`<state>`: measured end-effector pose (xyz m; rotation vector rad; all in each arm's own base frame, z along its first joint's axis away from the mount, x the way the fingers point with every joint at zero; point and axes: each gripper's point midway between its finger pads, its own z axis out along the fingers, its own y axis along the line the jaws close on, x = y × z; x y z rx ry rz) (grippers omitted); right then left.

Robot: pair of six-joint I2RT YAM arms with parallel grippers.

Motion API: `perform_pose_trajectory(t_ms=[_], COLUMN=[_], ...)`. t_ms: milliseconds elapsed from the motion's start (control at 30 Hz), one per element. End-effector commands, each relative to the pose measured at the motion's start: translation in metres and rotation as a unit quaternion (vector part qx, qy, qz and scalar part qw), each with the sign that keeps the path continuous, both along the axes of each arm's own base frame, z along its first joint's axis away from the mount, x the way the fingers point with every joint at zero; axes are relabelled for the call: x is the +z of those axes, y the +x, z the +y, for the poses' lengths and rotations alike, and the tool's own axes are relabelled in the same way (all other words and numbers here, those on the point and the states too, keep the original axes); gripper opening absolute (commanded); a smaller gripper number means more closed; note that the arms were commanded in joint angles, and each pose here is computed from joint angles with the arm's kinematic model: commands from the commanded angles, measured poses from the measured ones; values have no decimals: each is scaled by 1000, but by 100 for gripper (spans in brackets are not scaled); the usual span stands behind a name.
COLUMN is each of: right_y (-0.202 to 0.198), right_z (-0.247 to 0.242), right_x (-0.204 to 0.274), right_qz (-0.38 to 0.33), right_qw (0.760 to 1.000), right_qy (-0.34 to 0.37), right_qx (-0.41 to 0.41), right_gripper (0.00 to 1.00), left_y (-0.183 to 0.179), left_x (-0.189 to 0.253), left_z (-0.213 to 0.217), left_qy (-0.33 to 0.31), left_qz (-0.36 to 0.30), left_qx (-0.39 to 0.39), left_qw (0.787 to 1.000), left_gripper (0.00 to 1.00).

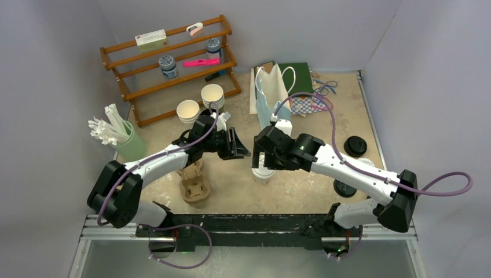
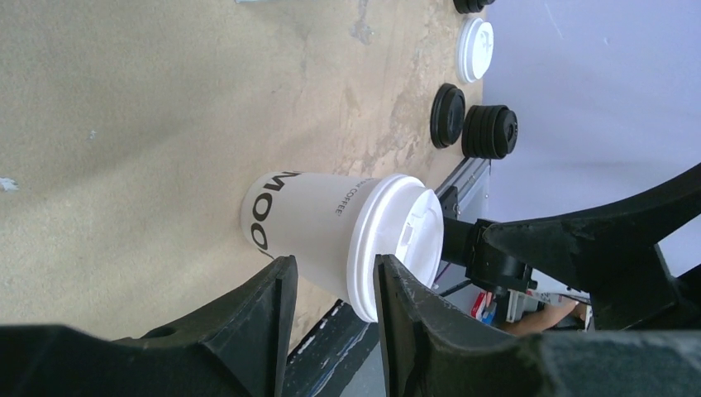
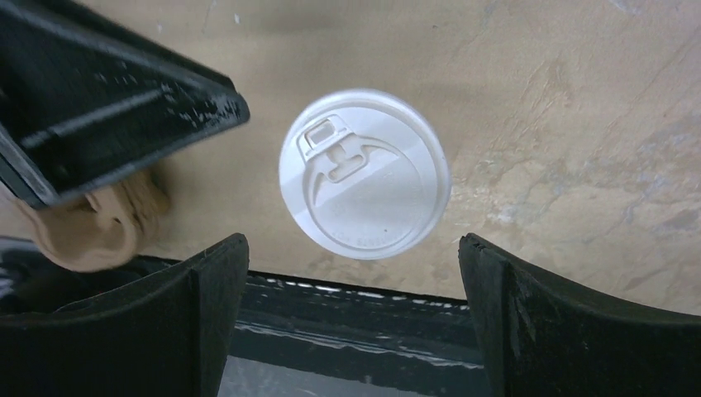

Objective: Pack the takeout coffee
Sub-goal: Close the cup lid on the coffee cup.

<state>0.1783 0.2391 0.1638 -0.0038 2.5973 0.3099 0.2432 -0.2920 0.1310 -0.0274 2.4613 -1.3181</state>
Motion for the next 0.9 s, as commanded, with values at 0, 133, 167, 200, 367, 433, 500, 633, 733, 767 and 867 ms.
perform_pose_trajectory(t_ms=[0,133,167,200,367,433,500,633,733,767,867], right_y=[2,-2,-3,-4,-4,-2,0,4,11,13,20], right_z=[-21,-30,-32,-34,-38,-32,-26,-23,-16,-15,-8], right_x=[15,11,9,7,8,8,8,5,4,3,0], right_qz=[16,44,53,61,83,95,100,105,106,107,111], right_qw=[989,967,961,955,934,928,923,912,911,911,911], right_qy=[-5,3,-7,-12,-41,-24,-7,1,18,22,32], right_qx=[-148,-251,-270,-290,-345,-360,-372,-397,-398,-398,-395], right_gripper=[99,99,99,99,99,99,99,99,99,99,99], left_y=[-2,-6,-7,-8,-9,-10,-11,-16,-18,-19,-20], left_x=[20,19,19,19,19,20,20,20,19,18,15], left_z=[-4,-3,-3,-3,-3,-3,-3,-6,-7,-8,-8], left_qy=[-45,-53,-56,-57,-61,-65,-69,-84,-92,-93,-96], left_qz=[-23,-20,-20,-20,-27,-28,-28,-23,-20,-18,-13], left_qx=[-7,-6,-7,-8,-10,-13,-15,-23,-27,-29,-33], left_qw=[999,998,998,998,998,997,997,996,995,995,995], left_gripper=[42,41,41,41,41,41,41,41,41,41,41])
